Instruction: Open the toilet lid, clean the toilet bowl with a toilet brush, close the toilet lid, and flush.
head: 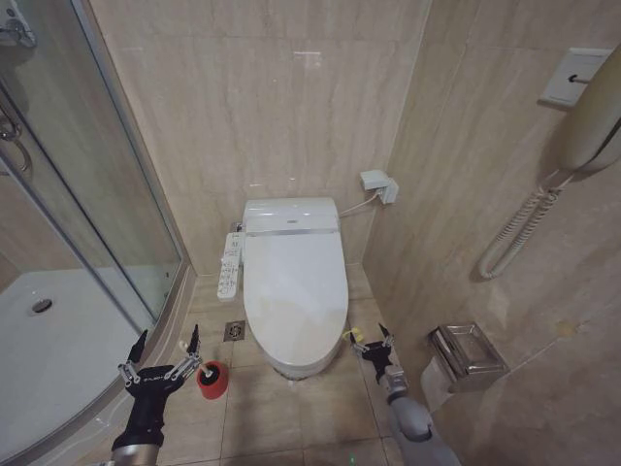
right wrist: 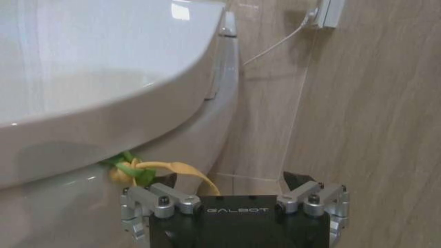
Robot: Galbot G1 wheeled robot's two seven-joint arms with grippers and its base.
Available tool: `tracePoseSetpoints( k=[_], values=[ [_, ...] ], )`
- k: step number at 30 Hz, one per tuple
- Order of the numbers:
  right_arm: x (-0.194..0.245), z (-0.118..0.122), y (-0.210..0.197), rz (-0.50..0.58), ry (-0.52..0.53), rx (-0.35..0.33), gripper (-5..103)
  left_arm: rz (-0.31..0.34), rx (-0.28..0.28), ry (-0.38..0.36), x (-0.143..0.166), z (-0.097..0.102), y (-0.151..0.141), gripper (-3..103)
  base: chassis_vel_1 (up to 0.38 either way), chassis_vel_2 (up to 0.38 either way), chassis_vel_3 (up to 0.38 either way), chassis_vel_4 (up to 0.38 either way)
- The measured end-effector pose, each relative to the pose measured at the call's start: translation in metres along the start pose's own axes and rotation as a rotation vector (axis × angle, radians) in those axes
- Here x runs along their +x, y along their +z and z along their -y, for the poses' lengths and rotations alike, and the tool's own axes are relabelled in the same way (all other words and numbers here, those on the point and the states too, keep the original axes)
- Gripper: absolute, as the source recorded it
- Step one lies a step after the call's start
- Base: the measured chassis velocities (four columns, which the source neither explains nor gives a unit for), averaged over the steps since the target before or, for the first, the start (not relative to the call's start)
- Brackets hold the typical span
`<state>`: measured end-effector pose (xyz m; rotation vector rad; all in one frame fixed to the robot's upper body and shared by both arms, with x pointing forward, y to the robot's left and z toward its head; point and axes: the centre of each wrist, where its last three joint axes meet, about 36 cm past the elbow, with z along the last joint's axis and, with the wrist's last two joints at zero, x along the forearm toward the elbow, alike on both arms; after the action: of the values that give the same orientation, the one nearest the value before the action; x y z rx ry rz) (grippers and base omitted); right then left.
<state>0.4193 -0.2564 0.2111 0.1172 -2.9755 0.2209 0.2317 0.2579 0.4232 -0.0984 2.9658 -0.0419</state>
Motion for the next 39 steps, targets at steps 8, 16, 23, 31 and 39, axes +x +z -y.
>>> tracePoseSetpoints(
  k=[8,16,23,31,39],
  values=[
    [-0.003,0.004,0.006,0.011,0.002,0.023,95,0.0,0.0,0.0,0.0,0.0,0.0,100,0.0,0.0,0.0,0.0],
    [-0.003,0.006,0.008,0.024,0.004,0.029,68,0.0,0.0,0.0,0.0,0.0,0.0,100,0.0,0.0,0.0,0.0],
    [0.0,0.007,0.007,0.041,0.006,0.033,41,0.0,0.0,0.0,0.0,0.0,0.0,100,0.0,0.0,0.0,0.0],
    [0.007,0.01,0.001,0.059,0.007,0.04,14,0.0,0.0,0.0,0.0,0.0,0.0,100,0.0,0.0,0.0,0.0],
    [0.018,0.012,-0.006,0.072,0.014,0.023,1,0.0,0.0,0.0,0.0,0.0,0.0,100,0.0,0.0,0.0,0.0]
  ],
)
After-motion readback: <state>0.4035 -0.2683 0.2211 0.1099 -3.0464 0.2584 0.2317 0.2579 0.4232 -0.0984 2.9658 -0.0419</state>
